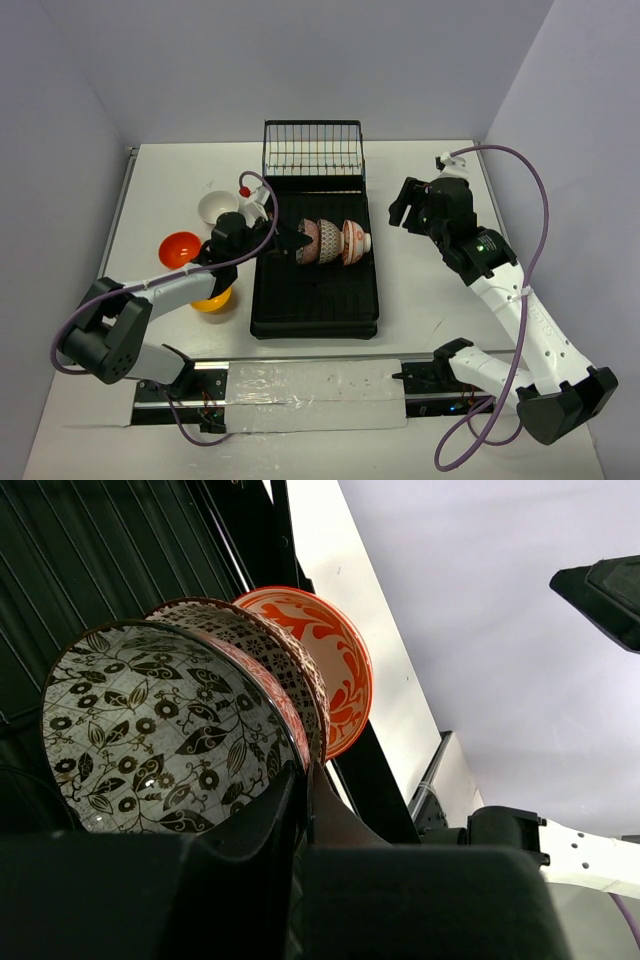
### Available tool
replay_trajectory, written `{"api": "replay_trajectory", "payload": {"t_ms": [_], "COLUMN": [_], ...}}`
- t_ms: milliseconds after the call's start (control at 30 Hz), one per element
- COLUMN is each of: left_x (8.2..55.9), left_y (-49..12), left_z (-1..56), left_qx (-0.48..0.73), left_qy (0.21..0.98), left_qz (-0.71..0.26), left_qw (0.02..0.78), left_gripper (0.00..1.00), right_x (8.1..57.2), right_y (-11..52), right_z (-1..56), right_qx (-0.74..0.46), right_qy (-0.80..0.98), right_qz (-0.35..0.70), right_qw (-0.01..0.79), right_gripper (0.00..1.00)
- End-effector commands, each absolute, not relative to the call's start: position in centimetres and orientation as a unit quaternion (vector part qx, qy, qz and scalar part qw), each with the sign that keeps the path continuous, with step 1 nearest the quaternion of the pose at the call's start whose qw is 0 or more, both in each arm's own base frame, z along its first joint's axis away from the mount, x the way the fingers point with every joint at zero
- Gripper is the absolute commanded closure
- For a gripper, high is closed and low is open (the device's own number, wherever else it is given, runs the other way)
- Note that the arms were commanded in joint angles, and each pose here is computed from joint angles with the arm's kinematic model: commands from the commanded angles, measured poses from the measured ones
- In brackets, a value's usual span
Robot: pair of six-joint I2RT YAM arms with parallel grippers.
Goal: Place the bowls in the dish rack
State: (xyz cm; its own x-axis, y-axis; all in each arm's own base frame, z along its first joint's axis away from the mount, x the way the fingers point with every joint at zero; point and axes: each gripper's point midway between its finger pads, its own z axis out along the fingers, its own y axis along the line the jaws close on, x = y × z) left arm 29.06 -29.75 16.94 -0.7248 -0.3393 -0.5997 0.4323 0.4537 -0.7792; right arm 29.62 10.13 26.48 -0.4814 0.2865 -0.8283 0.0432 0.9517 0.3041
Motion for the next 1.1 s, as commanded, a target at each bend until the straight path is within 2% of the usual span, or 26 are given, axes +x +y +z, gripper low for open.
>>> {"api": "replay_trajectory", "payload": {"t_ms": [0,267,567,867,1067], "left_x": [28.9,28.9,29.1,28.9,28.9], "left_y": [-29.2,-28.5,-27.6,-27.3,-26.9], "left_z": [16.9,15.9,15.1,15.0,15.6], "left_qx": [0.038,0.030,0.017,0.022,0.019], "left_qy": [0.769,0.775,0.786,0.789,0.788], "left_qz": [-0.509,-0.500,-0.480,-0.475,-0.468], "left_qw": [0.385,0.384,0.389,0.390,0.400], "left_gripper": [1.00,1.00,0.87,0.66,0.43], "right_x": [29.9,29.9,30.0,30.0,30.1], "right_y": [10.1,10.1,10.1,10.2,10.2], "right_z": [26.9,26.9,26.7,26.6,26.5], "right_qx": [0.094,0.094,0.094,0.094,0.093], "right_qy": [0.845,0.845,0.847,0.849,0.849], "right_qz": [0.119,0.119,0.117,0.115,0.116], "right_qw": [0.513,0.513,0.511,0.508,0.507], "right_gripper": [0.27,0.27,0.27,0.27,0.27]}}
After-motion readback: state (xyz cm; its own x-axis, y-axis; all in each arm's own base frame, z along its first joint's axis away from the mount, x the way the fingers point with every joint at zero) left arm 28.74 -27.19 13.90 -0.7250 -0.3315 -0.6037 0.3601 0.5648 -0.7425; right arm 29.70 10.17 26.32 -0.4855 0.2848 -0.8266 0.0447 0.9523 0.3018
